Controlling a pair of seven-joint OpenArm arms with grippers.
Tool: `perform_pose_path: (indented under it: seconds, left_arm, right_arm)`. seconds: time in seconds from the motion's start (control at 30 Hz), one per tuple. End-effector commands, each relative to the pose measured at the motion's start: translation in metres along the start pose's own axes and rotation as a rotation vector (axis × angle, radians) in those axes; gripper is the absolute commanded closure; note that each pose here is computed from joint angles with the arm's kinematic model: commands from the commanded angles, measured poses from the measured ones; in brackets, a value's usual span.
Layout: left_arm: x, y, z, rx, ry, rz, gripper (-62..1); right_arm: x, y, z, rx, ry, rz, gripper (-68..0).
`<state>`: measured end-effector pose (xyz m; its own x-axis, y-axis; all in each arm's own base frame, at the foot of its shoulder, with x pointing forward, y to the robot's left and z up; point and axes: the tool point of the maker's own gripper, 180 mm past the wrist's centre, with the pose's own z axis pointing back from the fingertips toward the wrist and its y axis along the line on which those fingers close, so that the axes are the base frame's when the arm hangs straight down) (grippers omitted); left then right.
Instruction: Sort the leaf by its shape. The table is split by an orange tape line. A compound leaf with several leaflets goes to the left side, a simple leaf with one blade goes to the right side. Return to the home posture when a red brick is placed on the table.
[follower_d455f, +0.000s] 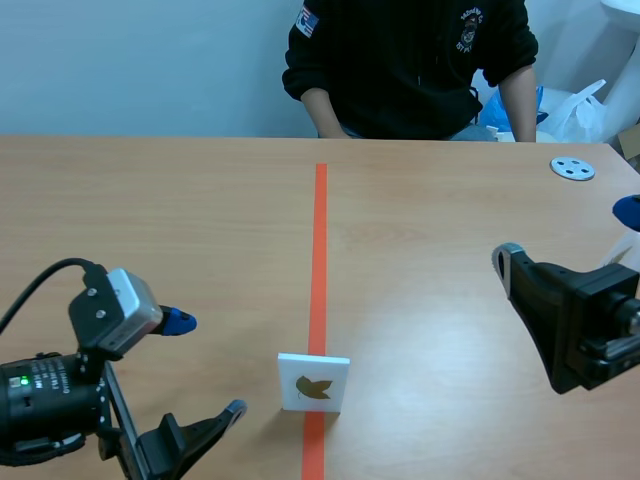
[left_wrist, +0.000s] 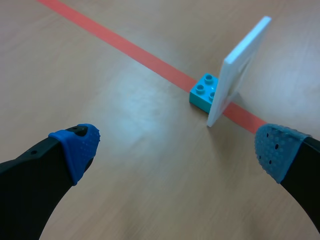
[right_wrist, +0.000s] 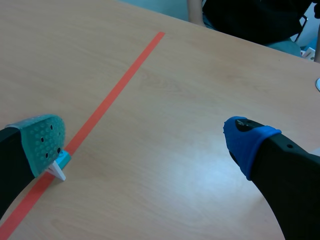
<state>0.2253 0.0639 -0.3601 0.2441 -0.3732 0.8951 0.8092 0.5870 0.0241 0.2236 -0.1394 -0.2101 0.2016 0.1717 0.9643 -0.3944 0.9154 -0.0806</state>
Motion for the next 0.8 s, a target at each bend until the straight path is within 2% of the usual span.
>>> perform_pose_path:
  seconds: [0.0, 0.23, 0.43, 0.7, 0.77]
  left_arm:
    - [0.011, -0.001, -0.007, -0.012, -0.049, -0.008, -62.3]
    - [0.006, -0.015, -0.039, -0.08, -0.053, -0.016, -62.3]
    - [0.015, -0.033, -0.062, -0.138, -0.087, -0.018, -62.3]
    - [0.02, -0.04, -0.073, -0.145, -0.099, -0.017, -62.3]
    - [0.018, -0.04, -0.073, -0.145, -0.09, -0.02, -53.2]
  right_arm:
    - [0.007, 0.0, -0.001, 0.007, -0.027, 0.009, -67.9]
    - [0.007, -0.001, -0.001, 0.005, -0.027, 0.01, -67.9]
    - [0.007, -0.002, -0.001, -0.001, -0.026, 0.01, -67.9]
    - [0.007, -0.002, -0.001, -0.001, -0.026, 0.01, -67.9]
    - [0.007, -0.002, -0.001, -0.001, -0.026, 0.009, -67.9]
